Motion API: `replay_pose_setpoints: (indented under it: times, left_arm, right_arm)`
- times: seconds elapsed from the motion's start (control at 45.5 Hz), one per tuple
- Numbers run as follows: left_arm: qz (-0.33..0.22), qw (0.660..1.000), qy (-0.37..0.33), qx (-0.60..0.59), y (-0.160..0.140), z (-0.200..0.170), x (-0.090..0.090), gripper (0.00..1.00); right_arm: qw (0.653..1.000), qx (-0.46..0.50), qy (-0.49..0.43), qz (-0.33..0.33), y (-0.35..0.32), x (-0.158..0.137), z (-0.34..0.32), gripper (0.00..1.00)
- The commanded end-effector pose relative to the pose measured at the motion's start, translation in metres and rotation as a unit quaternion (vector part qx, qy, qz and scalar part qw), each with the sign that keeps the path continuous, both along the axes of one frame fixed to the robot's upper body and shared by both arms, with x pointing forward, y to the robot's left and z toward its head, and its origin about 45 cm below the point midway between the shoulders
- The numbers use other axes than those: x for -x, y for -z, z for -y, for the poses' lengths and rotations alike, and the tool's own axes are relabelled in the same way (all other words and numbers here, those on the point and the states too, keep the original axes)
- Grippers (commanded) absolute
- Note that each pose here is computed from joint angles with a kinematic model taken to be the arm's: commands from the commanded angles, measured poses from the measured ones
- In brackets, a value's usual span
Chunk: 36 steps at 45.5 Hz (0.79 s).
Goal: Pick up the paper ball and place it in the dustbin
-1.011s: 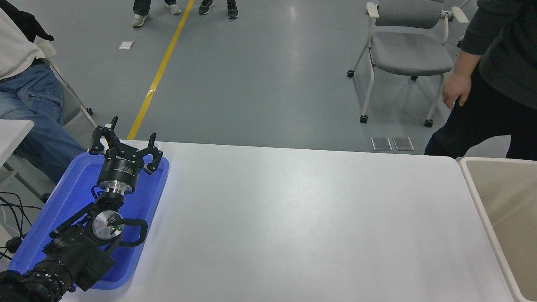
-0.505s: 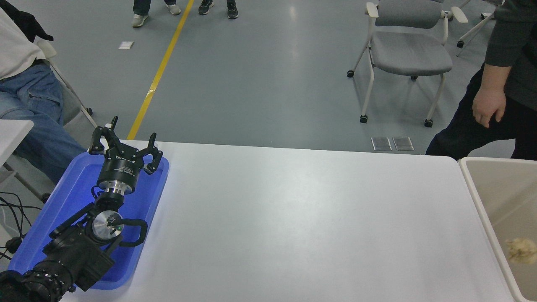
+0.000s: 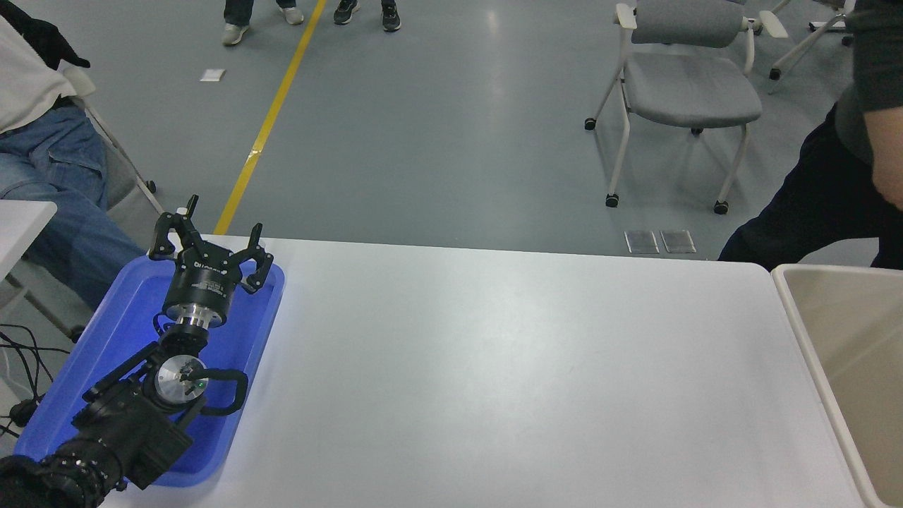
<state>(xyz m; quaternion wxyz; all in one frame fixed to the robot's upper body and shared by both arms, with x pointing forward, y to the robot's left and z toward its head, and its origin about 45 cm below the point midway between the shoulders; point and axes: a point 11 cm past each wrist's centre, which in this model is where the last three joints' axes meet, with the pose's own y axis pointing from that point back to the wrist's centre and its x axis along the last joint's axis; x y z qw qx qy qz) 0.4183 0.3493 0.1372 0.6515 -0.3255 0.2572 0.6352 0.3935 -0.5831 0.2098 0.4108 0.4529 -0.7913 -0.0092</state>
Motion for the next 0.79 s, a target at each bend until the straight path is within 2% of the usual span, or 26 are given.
replay_pose_setpoints:
  times: [0.0, 0.154, 0.264, 0.505, 0.637, 0.769]
  left_arm:
    - [0.0, 1.0, 0.0, 0.0, 0.0, 0.0, 0.0, 1.0]
    - [0.0, 1.0, 0.0, 0.0, 0.0, 0.0, 0.0, 1.0]
    - [0.0, 1.0, 0.0, 0.0, 0.0, 0.0, 0.0, 1.0]
    - [0.0, 1.0, 0.0, 0.0, 0.0, 0.0, 0.0, 1.0]
    - [0.0, 1.0, 0.0, 0.0, 0.0, 0.0, 0.0, 1.0]
    - [0.0, 1.0, 0.0, 0.0, 0.0, 0.0, 0.0, 1.0]
  right_arm:
    - [0.979, -0.138, -0.008, 0.153, -0.055, -0.043, -0.03, 1.0]
    - [0.937, -0.207, -0.046, 0.276, -0.093, -0.062, -0.054, 1.0]
    - [0.903, -0.259, -0.08, 0.334, -0.106, -0.065, -0.074, 1.0]
    - [0.846, -0.332, -0.114, 0.402, -0.116, -0.06, -0.098, 1.0]
    - [0.826, -0.33, -0.124, 0.44, -0.108, -0.051, -0.1, 1.0]
    - [0.82, -0.349, -0.112, 0.439, -0.076, -0.04, -0.103, 1.0]
